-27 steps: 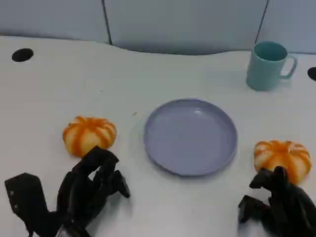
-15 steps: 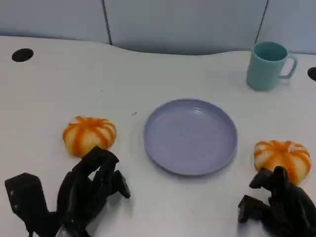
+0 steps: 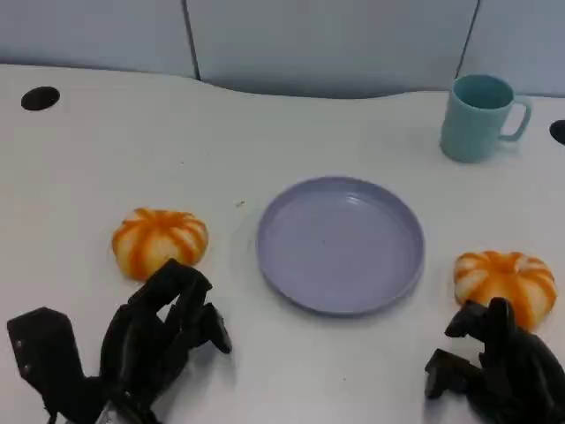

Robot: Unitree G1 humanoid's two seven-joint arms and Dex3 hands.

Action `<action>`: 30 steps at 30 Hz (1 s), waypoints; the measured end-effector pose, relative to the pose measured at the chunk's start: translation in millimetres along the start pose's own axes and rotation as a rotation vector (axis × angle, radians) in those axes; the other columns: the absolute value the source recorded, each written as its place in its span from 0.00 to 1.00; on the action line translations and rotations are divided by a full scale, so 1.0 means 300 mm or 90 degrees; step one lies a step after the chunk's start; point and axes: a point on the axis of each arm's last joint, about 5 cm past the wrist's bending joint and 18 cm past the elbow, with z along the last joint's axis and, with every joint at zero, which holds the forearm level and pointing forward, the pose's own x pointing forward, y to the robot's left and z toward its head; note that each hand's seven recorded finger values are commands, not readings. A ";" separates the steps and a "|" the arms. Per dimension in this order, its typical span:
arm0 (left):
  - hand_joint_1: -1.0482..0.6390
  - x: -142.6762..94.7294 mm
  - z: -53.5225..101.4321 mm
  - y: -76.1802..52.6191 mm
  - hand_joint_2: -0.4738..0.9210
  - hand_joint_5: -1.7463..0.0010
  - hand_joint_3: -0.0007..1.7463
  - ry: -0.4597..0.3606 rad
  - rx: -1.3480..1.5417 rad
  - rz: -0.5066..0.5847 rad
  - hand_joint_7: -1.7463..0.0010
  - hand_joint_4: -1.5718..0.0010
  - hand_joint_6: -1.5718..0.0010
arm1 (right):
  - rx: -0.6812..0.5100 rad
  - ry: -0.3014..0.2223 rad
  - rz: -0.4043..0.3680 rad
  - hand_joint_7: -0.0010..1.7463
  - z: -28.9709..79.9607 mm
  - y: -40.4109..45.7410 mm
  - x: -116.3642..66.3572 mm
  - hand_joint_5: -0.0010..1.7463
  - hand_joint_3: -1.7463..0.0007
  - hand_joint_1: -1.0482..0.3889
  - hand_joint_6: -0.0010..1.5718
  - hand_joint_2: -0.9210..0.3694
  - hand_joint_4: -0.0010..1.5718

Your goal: Grasp the bread from the table and place it into the plate.

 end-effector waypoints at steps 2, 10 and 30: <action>0.34 0.000 0.000 0.000 1.00 0.00 0.18 0.000 0.000 0.000 0.00 0.42 0.57 | 0.000 0.000 0.000 0.71 0.000 0.000 0.000 0.77 0.70 0.41 0.65 0.00 0.74; 0.30 0.007 0.048 0.024 1.00 0.18 0.15 -0.068 0.085 -0.048 0.56 0.64 0.68 | 0.001 -0.002 0.000 0.70 -0.003 0.004 0.004 0.78 0.72 0.41 0.65 0.00 0.74; 0.21 0.042 0.339 -0.025 1.00 0.84 0.06 -0.243 1.003 -0.113 1.00 0.89 0.82 | -0.004 0.002 0.002 0.66 -0.004 0.022 0.023 0.74 0.71 0.42 0.68 0.00 0.76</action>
